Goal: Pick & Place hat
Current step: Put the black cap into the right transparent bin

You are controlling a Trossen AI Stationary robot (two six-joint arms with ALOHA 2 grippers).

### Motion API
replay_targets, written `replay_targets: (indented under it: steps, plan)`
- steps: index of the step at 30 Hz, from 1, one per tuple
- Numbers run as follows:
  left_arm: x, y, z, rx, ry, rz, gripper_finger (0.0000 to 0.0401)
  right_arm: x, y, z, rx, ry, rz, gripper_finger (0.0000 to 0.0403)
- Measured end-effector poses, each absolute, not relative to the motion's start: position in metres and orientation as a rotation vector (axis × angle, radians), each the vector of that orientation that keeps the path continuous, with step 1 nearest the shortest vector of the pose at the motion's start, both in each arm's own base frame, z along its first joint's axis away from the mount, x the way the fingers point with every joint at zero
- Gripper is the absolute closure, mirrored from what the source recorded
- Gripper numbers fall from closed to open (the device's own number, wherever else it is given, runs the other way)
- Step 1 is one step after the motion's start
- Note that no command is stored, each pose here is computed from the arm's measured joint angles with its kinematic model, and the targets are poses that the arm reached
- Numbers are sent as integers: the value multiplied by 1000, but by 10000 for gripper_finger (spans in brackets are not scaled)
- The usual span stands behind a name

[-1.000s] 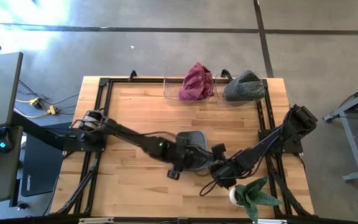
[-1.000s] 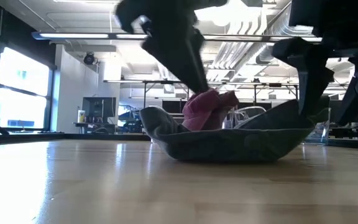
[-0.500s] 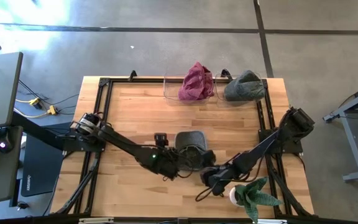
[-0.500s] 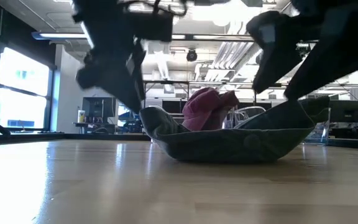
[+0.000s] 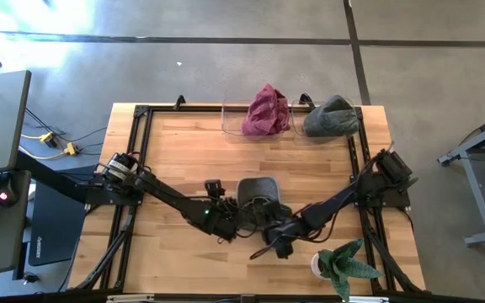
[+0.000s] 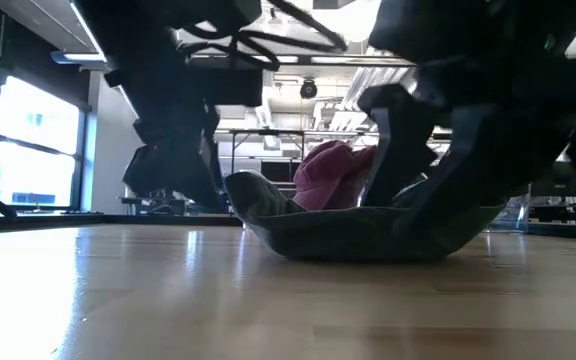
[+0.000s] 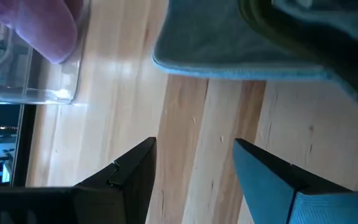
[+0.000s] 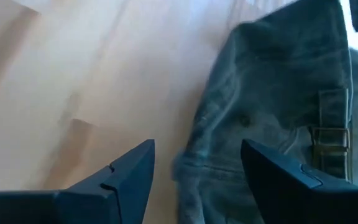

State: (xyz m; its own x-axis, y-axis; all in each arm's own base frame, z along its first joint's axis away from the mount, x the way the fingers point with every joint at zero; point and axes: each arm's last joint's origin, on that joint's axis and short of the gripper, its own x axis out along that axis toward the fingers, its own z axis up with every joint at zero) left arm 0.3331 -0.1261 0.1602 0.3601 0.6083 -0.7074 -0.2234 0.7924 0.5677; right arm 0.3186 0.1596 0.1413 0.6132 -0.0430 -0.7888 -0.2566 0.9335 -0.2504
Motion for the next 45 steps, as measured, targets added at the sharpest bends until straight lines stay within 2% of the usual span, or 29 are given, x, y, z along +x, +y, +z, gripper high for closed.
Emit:
replay_targets:
  steps: [3,6,9,13,14,20,25,33,37,40,45]
  plan:
    - [335,-127,164,415,1059,567,197,321,156,134,-387,928,103,184]
    - [340,-128,171,411,1034,575,197,322,154,131,-387,936,107,217]
    - [343,-132,184,432,1008,593,197,323,153,130,-358,949,141,271]
    - [342,-140,204,522,967,642,197,324,152,130,-314,966,204,367]
    - [340,-143,208,545,950,659,197,324,152,131,-308,967,214,377]
    - [312,-155,221,690,942,753,197,314,147,166,-277,919,217,354]
    - [282,-170,228,642,851,848,197,284,115,206,-212,750,216,377]
    - [291,-177,209,600,810,781,197,205,52,272,61,372,12,376]
    - [314,-168,192,568,915,652,197,167,31,309,113,164,-113,376]
    - [335,-164,182,538,898,522,197,140,17,331,113,51,-225,376]
    - [370,-151,178,434,818,264,197,112,-2,347,76,9,-406,376]
